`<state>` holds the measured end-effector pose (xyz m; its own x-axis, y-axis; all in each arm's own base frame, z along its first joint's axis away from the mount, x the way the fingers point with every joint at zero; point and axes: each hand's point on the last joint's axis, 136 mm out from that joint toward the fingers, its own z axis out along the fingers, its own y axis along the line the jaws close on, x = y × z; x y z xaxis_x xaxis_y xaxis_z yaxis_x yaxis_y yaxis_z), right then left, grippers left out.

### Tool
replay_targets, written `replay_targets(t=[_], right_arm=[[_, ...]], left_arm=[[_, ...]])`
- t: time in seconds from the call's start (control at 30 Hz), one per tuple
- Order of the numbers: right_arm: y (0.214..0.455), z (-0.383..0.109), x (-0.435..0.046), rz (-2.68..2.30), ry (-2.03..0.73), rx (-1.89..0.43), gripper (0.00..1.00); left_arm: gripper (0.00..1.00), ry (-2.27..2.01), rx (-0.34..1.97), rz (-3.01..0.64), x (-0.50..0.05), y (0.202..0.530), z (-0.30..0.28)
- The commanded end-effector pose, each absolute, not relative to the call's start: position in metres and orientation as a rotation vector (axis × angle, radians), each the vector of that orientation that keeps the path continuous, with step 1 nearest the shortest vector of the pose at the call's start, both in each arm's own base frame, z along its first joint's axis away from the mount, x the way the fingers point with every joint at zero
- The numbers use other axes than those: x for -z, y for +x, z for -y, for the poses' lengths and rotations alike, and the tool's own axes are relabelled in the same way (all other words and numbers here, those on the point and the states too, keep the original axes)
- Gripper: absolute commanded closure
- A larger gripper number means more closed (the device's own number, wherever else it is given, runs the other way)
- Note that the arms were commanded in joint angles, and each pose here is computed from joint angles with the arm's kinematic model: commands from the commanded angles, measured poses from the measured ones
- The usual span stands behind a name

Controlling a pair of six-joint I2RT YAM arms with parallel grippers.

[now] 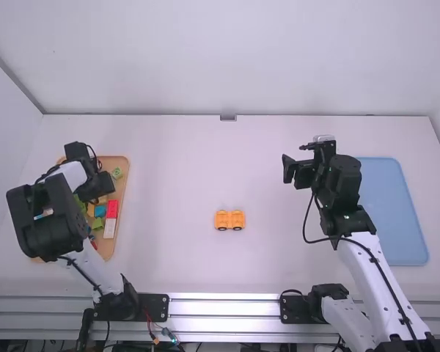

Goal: Assemble lego blocks to make yellow taxi

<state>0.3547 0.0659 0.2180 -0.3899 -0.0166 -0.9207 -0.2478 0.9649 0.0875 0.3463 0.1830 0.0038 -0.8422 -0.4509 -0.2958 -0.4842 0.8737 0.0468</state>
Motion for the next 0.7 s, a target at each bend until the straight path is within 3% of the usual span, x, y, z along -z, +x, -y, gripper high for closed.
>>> replay_targets(t=[0.0, 0.43, 0.67], right_arm=[[0.359, -0.068, -0.236, -1.922, -0.193, -0.256, 0.01], [0.358, -0.068, -0.232, -1.940, -0.193, -0.256, 0.01], [0.358, -0.068, -0.232, -1.940, -0.192, -0.256, 0.01]], left_arm=[[0.41, -0.725, -0.180, -2.795, 0.003, 0.338, -0.183], [0.42, -0.721, -0.189, -2.787, 0.017, 0.332, -0.181], [0.48, -0.747, -0.191, -2.768, 0.021, 0.328, -0.187]])
